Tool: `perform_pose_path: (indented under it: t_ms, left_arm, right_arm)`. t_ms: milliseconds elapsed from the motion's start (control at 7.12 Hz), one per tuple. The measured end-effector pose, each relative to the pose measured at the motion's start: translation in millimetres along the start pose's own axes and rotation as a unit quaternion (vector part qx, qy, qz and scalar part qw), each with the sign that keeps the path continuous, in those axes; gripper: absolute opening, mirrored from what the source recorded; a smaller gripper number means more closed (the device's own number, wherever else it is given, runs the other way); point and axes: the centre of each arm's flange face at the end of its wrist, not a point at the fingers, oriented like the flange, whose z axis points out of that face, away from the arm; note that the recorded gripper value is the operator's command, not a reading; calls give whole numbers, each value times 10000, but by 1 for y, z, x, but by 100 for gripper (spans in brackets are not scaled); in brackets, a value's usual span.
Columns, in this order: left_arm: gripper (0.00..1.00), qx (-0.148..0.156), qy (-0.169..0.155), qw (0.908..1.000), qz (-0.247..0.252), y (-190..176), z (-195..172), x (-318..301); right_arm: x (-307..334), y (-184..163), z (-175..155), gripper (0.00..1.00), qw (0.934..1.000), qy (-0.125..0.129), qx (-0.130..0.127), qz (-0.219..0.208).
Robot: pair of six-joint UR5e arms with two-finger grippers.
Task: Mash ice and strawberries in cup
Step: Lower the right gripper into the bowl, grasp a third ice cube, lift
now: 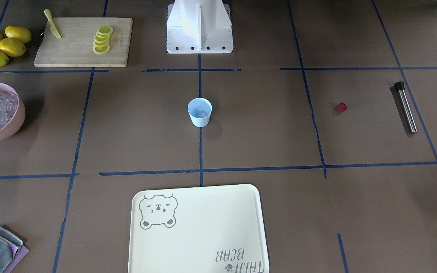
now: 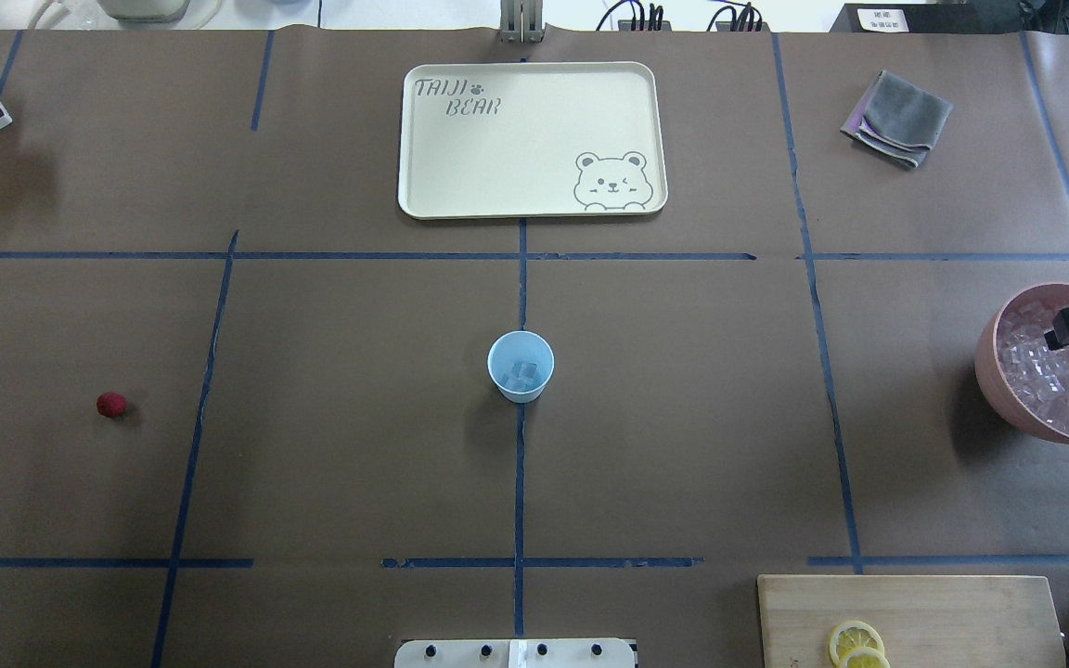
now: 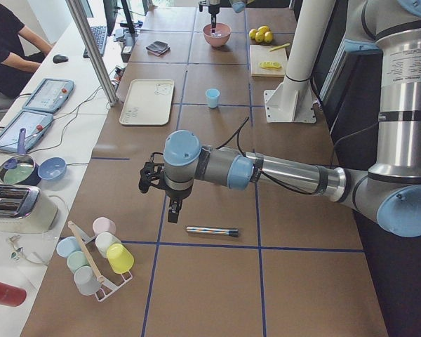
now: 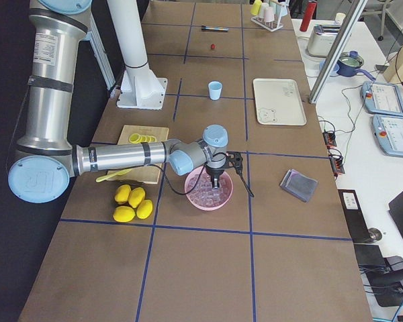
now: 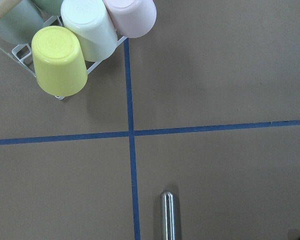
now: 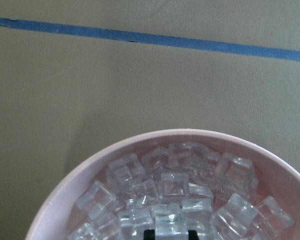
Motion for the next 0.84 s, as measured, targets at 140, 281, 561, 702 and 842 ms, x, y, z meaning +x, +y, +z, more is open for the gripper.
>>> perform_pose_path:
  t_ms: [140,281,561,702,842]
  left_arm:
    - [100,2,3,10000,2,0,0,0]
    - [100,3,4,10000,3,0,0,0]
    - [100,-3,4,10000,-3,0,0,0]
    - [100,-10,4,10000,-11,1,1,-1]
    - [100,-18,4,10000,-20,2,1,-2]
  right_arm:
    - [-4,1,-16,0,10000,-20,61,38]
    - [-15,1,-36,0,9999,-7,72,92]
    - [-62,-14,-75,0,9999,26,15,124]
    - [-96,-31,-85,0,10000,14,-7,30]
    - [-138,-46,-89,0,9999,-44,-58,-98]
